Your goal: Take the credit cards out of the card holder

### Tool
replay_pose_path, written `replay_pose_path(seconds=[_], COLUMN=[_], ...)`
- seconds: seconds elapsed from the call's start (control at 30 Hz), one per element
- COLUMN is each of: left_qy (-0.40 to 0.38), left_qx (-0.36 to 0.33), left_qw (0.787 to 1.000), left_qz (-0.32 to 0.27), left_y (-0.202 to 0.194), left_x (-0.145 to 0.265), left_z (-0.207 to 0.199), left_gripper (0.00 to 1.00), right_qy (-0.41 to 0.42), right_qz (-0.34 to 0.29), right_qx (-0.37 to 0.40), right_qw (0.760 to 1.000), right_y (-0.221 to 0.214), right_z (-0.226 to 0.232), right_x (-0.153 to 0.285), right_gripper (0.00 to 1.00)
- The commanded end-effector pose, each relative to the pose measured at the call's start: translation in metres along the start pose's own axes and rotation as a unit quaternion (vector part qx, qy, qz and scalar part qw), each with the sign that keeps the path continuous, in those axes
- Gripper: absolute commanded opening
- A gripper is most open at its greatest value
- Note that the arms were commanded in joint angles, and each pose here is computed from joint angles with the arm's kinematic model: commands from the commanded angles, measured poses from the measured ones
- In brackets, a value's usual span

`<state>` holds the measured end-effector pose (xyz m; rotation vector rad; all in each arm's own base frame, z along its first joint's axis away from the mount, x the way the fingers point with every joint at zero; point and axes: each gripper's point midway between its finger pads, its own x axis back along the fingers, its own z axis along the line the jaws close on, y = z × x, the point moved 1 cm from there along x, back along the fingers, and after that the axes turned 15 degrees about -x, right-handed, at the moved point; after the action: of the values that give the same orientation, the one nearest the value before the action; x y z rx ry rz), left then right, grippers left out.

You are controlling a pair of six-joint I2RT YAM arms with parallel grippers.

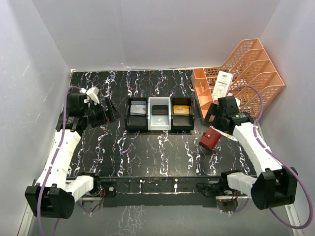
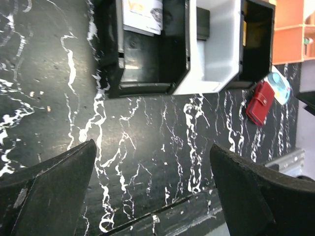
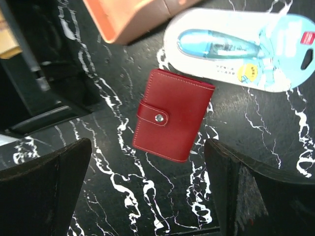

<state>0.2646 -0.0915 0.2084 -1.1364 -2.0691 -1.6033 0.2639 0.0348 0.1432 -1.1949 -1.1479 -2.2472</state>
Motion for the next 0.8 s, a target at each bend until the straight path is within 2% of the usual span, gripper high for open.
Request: replay_pose_path(seconds=[0.0,0.2,0.43,0.53,0.77], left_qy=[-0.078,-0.104,-0.117,-0.122,-0.131], left_qx=[-0.004,0.000,-0.004,-0.004,-0.005], left_qw=[0.997,0.995,0.993,0.993,0.991], left_qz=[-0.008,-0.012,-0.008,-0.006,-0.003], left_y=[-0.007,-0.016,-0.018,-0.018,-0.020], left_x=[0.013,0.018,0.020,0.020,0.019], left_z=[-0.026,-0.035,-0.038,-0.039,-0.042], left_gripper=[0.99,0.99,0.99,0.99,0.99], right_qy=[-0.018,-0.050,-0.086,-0.093,-0.044], right_qz=[-0.008,0.022,0.026,0.053,0.123], right_qx=[-0.049,-0.056,-0.061,-0.061,-0.099], right_qw=[0.999,0.997,0.994,0.992,0.986], right_y=[0.002,-0.012,-0.025,-0.040,-0.088], right_z=[-0.004,-0.014,-0.031,-0.035,-0.038], right_x=[-0.019,-0.046,-0.071,-0.081,-0.077], right_gripper=[0.98,0.96,0.93,0.91,0.80])
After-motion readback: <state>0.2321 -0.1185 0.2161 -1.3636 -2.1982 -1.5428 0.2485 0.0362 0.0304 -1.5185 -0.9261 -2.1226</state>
